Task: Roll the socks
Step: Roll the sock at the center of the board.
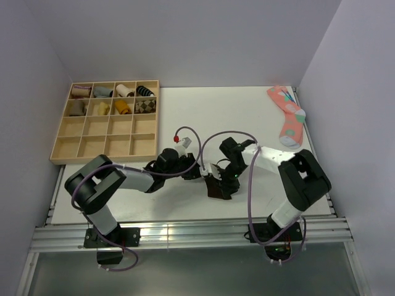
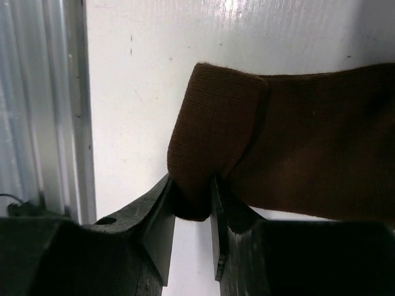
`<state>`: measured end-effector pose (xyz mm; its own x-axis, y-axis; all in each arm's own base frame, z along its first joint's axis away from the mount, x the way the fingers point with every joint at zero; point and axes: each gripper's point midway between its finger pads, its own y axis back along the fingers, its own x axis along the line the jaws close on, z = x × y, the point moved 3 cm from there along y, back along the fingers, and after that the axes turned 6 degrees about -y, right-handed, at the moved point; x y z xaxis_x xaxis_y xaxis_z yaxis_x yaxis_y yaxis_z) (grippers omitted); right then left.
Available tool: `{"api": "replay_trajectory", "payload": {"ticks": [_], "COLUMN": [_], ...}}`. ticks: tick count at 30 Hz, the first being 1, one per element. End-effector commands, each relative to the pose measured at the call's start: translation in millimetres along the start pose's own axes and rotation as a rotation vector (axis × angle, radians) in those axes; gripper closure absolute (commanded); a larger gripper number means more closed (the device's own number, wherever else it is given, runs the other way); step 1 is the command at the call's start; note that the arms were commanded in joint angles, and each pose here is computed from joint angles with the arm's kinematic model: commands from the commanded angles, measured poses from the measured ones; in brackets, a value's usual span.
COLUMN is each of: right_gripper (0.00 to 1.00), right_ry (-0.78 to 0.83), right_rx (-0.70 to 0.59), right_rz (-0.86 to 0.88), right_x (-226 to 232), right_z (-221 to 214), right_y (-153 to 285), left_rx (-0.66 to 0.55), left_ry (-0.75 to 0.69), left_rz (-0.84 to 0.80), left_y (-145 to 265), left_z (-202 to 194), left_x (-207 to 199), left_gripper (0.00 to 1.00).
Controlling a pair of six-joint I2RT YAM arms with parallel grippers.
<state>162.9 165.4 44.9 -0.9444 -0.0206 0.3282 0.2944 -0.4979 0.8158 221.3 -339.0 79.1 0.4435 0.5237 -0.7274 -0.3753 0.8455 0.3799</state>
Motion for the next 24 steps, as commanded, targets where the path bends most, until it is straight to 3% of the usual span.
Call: {"api": "replay_trajectory", "payload": {"ticks": [1, 7, 14, 24], "right_gripper": [0.73, 0.74, 0.74, 0.73], "right_ry": [-0.085, -0.179, -0.276, -0.395], "right_rx": [0.081, 0.095, 0.126, 0.179], "right_rz": [0.118, 0.240, 0.346, 0.458], "right_x": [14, 9, -2, -13], "right_z": [-14, -7, -1, -3], "right_y": [3, 10, 16, 14], "left_rx": [-0.177, -0.293, -0.327, -0.220], "left_ry": [-0.137, -0.349, -0.534, -0.811], "left_rz": [0.009, 0.060, 0.057, 0.100], "left_y": [13, 35, 37, 13], "left_z": [25, 16, -7, -51], "left_x": [-6, -11, -42, -53], "left_gripper": [0.81, 0.80, 0.73, 0.68]}}
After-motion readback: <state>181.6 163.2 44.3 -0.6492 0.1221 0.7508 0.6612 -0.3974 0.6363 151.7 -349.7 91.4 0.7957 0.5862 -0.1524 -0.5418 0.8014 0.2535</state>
